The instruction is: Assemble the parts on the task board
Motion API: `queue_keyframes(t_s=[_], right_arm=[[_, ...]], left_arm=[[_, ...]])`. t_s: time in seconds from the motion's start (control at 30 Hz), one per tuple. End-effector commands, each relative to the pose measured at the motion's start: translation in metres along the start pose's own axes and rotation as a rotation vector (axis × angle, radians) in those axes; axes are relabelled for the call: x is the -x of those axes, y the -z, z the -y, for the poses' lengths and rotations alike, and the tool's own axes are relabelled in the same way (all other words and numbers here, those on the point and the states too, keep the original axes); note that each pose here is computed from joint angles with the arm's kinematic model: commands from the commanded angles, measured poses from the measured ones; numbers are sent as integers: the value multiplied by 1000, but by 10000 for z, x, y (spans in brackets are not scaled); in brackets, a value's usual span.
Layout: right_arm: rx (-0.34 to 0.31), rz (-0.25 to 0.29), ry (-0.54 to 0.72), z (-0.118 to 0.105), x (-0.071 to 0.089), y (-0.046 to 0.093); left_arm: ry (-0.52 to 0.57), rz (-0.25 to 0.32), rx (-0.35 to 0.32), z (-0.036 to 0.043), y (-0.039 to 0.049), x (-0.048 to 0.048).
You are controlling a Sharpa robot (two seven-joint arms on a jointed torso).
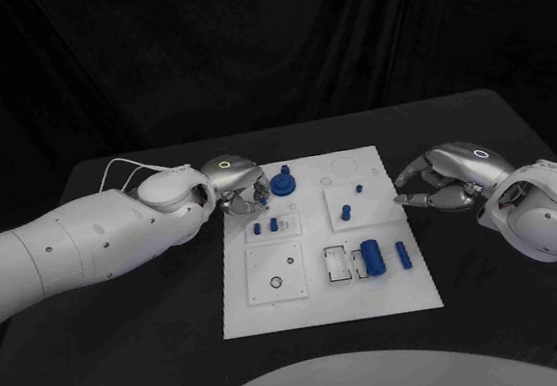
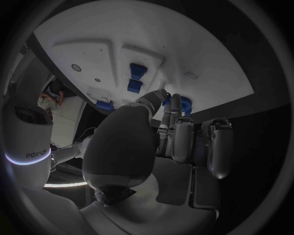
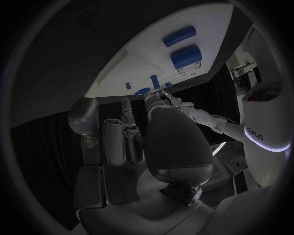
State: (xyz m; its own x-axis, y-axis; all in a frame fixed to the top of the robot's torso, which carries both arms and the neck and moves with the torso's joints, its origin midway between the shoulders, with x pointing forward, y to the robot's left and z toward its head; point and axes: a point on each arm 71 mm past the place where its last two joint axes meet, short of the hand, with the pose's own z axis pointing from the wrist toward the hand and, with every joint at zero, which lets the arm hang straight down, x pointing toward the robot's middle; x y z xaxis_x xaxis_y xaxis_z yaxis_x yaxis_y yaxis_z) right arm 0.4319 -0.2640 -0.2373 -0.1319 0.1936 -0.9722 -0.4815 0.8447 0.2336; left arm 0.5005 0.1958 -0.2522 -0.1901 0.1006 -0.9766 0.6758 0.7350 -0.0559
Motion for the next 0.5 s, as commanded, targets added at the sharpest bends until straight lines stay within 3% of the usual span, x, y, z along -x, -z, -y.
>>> queue_keyframes(t_s=[0.03, 0.5], right_arm=[[-13, -3, 0, 7, -11, 5], [-11, -5, -1, 1, -17, 2]], left_arm=[[0, -2, -8, 15, -11, 8], [6, -17, -7, 46, -13, -4]])
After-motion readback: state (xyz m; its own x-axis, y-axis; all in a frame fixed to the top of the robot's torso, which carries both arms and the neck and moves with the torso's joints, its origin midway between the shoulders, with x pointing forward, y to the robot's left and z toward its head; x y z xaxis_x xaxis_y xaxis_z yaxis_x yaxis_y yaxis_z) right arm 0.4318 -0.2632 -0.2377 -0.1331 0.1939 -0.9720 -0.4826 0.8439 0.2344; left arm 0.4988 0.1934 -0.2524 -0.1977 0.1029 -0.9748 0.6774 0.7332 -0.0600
